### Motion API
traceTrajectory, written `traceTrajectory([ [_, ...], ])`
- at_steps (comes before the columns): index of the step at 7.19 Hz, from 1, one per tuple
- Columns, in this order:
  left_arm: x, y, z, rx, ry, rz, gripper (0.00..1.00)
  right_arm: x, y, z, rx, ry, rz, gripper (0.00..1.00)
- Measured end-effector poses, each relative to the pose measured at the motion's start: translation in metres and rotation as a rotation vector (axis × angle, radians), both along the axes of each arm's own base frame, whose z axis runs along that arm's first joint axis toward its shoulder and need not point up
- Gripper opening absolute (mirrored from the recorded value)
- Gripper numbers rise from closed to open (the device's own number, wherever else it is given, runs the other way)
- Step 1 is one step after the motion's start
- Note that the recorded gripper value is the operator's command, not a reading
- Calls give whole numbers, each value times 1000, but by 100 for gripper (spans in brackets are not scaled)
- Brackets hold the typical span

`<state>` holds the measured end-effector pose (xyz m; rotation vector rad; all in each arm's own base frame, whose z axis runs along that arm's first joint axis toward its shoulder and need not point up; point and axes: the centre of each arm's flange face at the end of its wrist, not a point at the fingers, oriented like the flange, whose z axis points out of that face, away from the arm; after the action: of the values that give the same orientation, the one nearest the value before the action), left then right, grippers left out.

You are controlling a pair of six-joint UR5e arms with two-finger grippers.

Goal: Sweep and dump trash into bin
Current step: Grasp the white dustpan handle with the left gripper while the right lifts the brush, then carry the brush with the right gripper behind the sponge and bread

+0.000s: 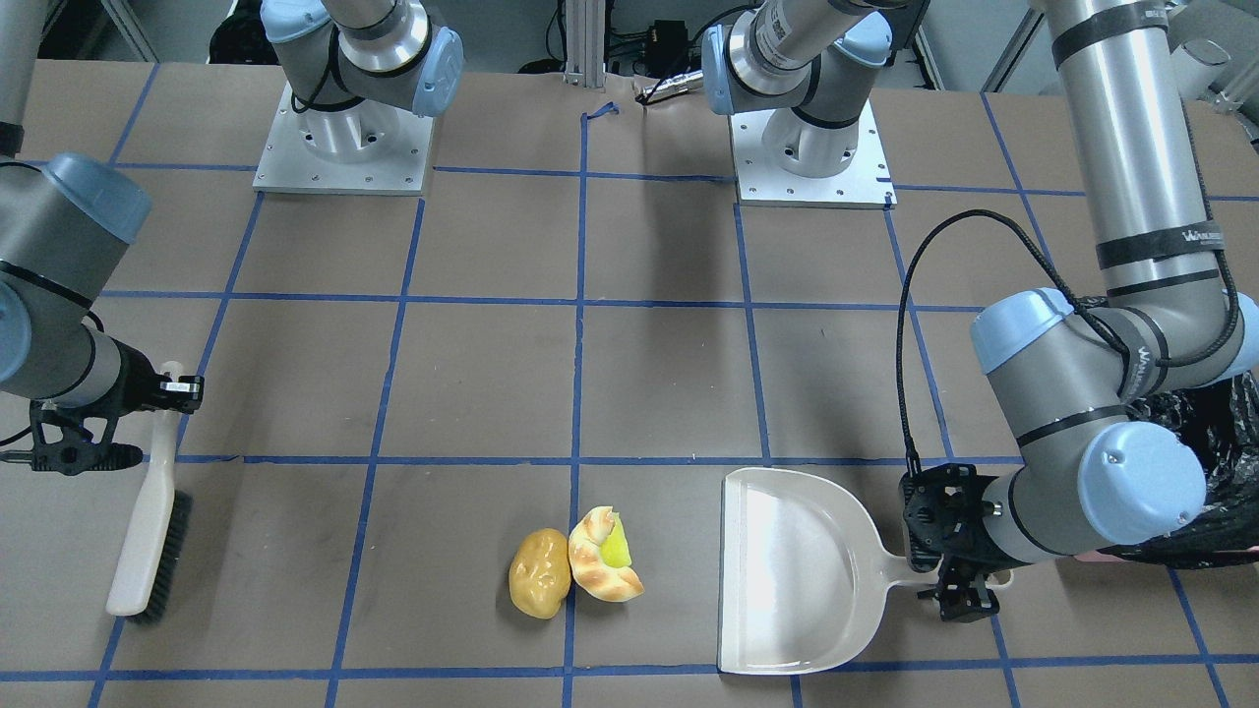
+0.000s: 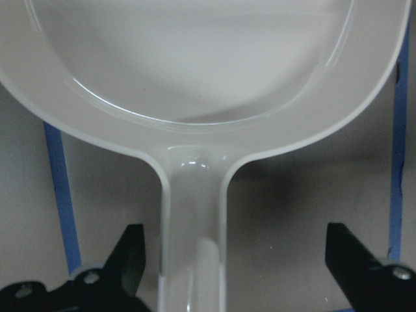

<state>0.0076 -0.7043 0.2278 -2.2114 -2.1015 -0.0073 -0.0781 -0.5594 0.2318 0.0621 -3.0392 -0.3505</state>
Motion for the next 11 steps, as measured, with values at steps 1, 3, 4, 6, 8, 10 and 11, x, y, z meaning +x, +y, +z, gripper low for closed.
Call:
traceTrajectory([
  [1,0,-1,-2,-2,1,-1,98,5,-2,7,-11,6,4,20],
  [3,2,-2,-7,0,2,1,100,44,-6,16,-16,42,42,20],
  [4,6,-3,-10,-2,1,7,91,75,-9,21,-18,78,54,20],
  [6,11,-3,-17,-3,14,9,55,150,-17,34,-26,128,28,20],
  [8,10,-3,-21,-2,34,-5,62,222,-18,30,-33,177,-21,20],
  [10,8,-3,-24,1,40,-8,60,274,-18,12,-40,218,-63,20],
  [11,5,-3,-24,1,42,-10,63,295,-18,5,-45,228,-81,20],
])
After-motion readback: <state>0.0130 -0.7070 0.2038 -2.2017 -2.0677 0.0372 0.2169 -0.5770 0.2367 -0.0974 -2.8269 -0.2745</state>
